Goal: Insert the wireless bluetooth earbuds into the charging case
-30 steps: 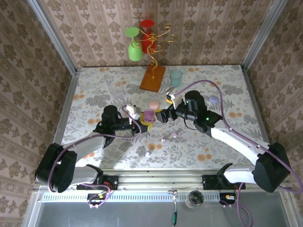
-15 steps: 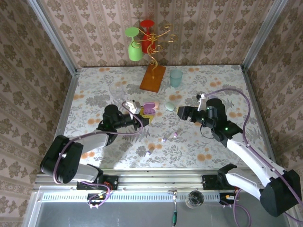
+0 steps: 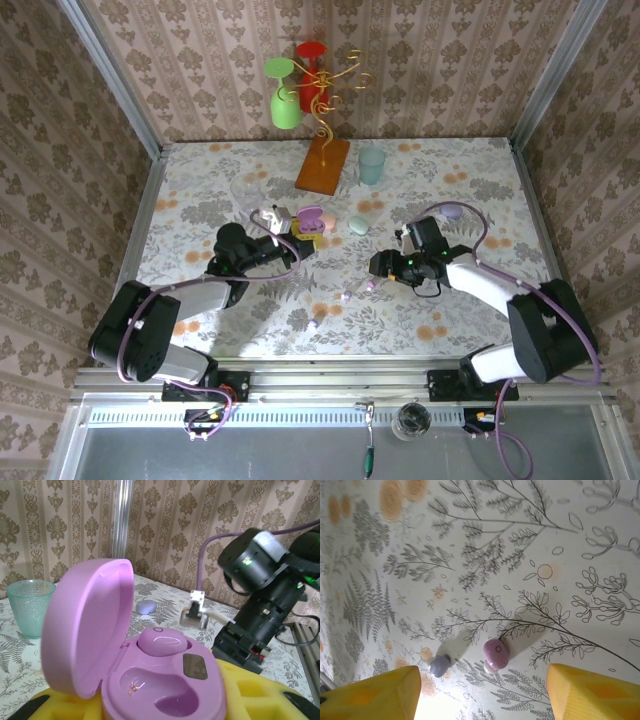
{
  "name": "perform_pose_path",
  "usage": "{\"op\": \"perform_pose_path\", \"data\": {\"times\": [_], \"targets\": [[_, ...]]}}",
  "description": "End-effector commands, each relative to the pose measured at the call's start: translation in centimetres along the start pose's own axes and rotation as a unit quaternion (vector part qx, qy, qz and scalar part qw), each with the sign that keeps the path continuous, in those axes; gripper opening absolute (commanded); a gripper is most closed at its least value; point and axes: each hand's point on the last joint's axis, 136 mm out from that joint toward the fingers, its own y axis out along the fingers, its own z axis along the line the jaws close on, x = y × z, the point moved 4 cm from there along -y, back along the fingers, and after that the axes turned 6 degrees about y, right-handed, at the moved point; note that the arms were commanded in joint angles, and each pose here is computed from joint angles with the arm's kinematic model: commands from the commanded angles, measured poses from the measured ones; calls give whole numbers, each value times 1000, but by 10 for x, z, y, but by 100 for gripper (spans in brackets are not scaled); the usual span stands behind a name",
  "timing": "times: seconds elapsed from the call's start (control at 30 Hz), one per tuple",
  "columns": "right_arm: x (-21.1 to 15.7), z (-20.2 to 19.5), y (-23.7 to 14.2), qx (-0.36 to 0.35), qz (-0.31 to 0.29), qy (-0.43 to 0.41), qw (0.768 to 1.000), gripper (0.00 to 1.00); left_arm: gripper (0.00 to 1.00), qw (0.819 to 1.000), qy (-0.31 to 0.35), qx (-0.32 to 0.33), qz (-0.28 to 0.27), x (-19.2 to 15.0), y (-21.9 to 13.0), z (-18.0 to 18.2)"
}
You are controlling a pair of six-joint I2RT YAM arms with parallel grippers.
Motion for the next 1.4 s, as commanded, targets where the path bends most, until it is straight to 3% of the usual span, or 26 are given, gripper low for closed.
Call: {"op": "perform_pose_path", "data": {"times": [0.0, 0.43, 0.67, 1.13, 1.37], "targets": [[8, 12, 7, 26, 12, -21, 999, 65, 31, 1000, 2, -7, -17, 6, -3, -3], [-4, 2, 39, 28, 87, -28, 995, 51, 30, 1000, 5, -10, -29, -7, 1, 1], [-12, -1, 43, 29, 111, -36, 993, 44, 30, 1000, 19, 7, -7, -29, -5, 1], [-32, -16, 55, 1, 130, -36, 991, 28, 31, 999, 39, 12, 6, -41, -9, -13], [-28, -10, 45, -25, 96, -46, 994, 18, 31, 997, 61, 40, 13, -46, -3, -7]]}}
